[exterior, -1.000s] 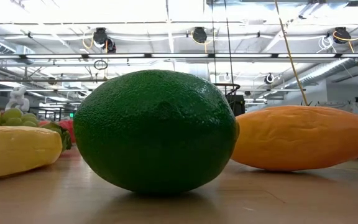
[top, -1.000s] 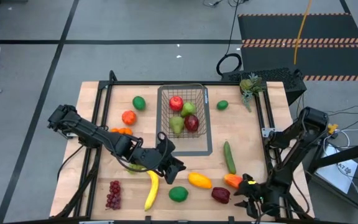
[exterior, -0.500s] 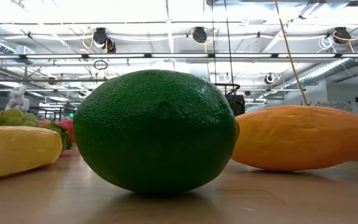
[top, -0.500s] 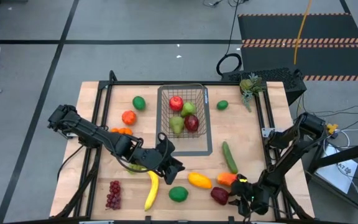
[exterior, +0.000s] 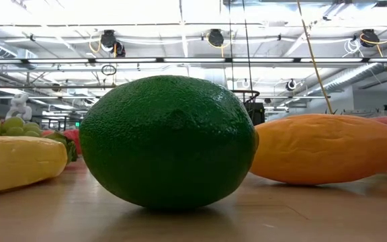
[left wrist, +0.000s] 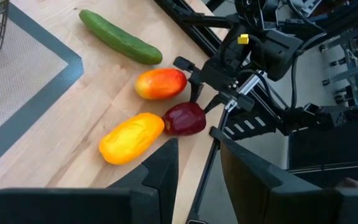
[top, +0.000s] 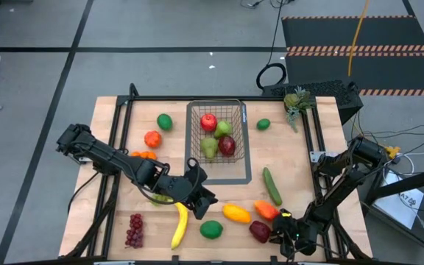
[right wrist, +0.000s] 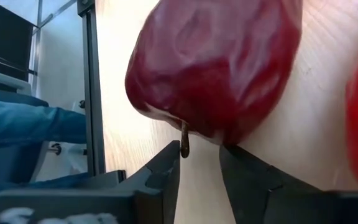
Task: Build produce basket
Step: Put the dark red apple into the gold wire basket
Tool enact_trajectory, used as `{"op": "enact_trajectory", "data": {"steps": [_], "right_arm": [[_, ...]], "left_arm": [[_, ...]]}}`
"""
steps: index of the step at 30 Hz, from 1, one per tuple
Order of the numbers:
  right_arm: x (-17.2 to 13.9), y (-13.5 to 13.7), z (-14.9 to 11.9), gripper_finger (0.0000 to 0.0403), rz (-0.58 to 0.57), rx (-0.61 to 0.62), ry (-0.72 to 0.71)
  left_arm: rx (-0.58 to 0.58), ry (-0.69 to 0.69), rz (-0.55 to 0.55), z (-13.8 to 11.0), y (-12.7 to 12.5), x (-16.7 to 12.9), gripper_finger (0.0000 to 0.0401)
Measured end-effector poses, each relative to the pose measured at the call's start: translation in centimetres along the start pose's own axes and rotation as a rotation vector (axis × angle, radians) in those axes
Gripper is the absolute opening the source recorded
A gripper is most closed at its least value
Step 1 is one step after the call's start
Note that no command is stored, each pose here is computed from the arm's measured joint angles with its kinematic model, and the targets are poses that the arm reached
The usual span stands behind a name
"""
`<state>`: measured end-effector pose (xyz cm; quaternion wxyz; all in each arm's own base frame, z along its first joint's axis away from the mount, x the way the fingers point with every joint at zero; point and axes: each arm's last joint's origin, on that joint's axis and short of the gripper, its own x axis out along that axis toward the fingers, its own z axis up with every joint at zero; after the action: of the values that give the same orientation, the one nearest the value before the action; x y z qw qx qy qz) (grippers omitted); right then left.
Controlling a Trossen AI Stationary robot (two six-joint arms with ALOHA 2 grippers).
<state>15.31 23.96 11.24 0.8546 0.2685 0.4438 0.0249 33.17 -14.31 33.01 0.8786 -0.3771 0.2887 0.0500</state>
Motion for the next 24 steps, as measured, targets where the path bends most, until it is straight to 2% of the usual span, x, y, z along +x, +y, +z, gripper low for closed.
{"op": "enact_trajectory", "data": {"steps": [14, 24], "right_arm": [[0.0, 0.25, 0.08, 0.0096, 0.024, 0.024, -0.008], [-0.01, 0.41, 0.13, 0.0131, 0.04, 0.06, -0.014]], "left_arm": [[0.0, 0.0, 0.0, 0.0, 0.0, 0.0, 0.012], [0.001, 0.001, 0.001, -0.01, 0.01, 0.0, 0.012]]}}
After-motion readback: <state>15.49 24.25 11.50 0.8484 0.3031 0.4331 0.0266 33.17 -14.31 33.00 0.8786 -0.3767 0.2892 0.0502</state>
